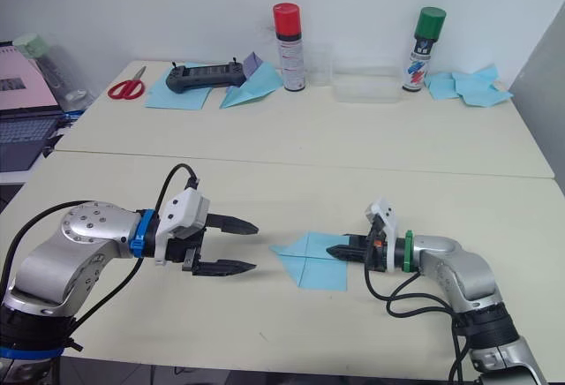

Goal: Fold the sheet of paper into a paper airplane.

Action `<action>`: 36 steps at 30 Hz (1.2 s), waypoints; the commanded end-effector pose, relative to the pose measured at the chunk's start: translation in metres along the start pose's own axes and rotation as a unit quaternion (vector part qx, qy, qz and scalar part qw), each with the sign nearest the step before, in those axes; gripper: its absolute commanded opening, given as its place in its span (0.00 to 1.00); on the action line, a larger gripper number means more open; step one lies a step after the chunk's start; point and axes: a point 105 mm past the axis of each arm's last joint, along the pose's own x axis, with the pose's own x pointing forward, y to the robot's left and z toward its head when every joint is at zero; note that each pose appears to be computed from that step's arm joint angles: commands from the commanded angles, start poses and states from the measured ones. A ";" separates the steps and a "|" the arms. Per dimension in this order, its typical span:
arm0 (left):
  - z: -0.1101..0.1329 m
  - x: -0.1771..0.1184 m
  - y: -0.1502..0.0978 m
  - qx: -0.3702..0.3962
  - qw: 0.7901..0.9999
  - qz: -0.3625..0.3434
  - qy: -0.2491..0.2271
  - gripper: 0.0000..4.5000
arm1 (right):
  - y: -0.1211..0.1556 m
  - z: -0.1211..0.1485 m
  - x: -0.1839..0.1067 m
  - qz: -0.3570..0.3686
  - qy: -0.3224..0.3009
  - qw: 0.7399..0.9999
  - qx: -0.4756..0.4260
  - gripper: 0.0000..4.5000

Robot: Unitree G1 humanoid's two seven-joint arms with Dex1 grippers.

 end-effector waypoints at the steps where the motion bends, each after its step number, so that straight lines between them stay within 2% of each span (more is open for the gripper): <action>1: 0.007 -0.004 -0.001 0.016 1.000 0.006 -0.001 0.78 | 0.009 0.012 0.002 0.022 -0.016 0.999 -0.017 0.01; 5: 0.004 -0.013 0.003 -0.002 1.000 0.020 0.003 0.78 | 0.010 0.020 0.001 0.020 -0.028 0.999 -0.036 0.01; 7: 0.005 -0.020 0.008 -0.016 0.999 0.035 -0.004 0.78 | 0.009 0.032 -0.002 0.009 -0.057 0.997 -0.056 0.01; 12: 0.006 -0.030 0.020 -0.025 0.997 0.073 -0.010 0.78 | 0.017 0.083 -0.009 -0.023 -0.147 0.964 -0.222 0.01; 13: 0.006 -0.031 0.021 -0.029 0.997 0.077 -0.012 0.78 | 0.021 0.085 -0.008 -0.033 -0.130 0.940 -0.313 0.01; 15: 0.005 -0.031 0.022 -0.033 0.996 0.080 -0.014 0.78 | 0.027 0.082 -0.004 -0.030 -0.102 0.900 -0.422 0.01; 17: 0.005 -0.028 0.020 -0.035 0.996 0.076 -0.014 0.78 | 0.028 0.070 0.005 -0.028 -0.069 0.834 -0.547 0.01; 18: 0.005 -0.027 0.020 -0.034 0.997 0.074 -0.016 0.78 | 0.031 0.060 0.009 -0.013 -0.055 0.812 -0.581 0.04; 19: 0.005 -0.026 0.020 -0.034 0.997 0.073 -0.016 0.78 | 0.033 0.051 0.010 0.003 -0.045 0.801 -0.597 0.09; 20: 0.005 -0.026 0.020 -0.034 0.997 0.073 -0.016 0.78 | 0.034 0.046 0.011 0.012 -0.042 0.798 -0.601 0.14; 27: 0.002 -0.030 0.019 -0.042 0.996 0.079 -0.011 0.78 | 0.065 0.017 -0.020 0.103 -0.021 0.842 -0.529 0.71; 28: 0.002 -0.030 0.019 -0.042 0.996 0.079 -0.012 0.78 | 0.068 0.016 -0.027 0.116 -0.019 0.846 -0.521 0.76; 33: 0.002 -0.027 0.021 -0.043 0.996 0.080 -0.014 0.78 | 0.071 0.025 -0.042 0.124 -0.030 0.860 -0.494 0.76; 36: 0.005 -0.022 0.027 -0.035 0.995 0.092 -0.028 0.78 | 0.048 0.048 -0.028 0.054 -0.063 0.893 -0.443 0.76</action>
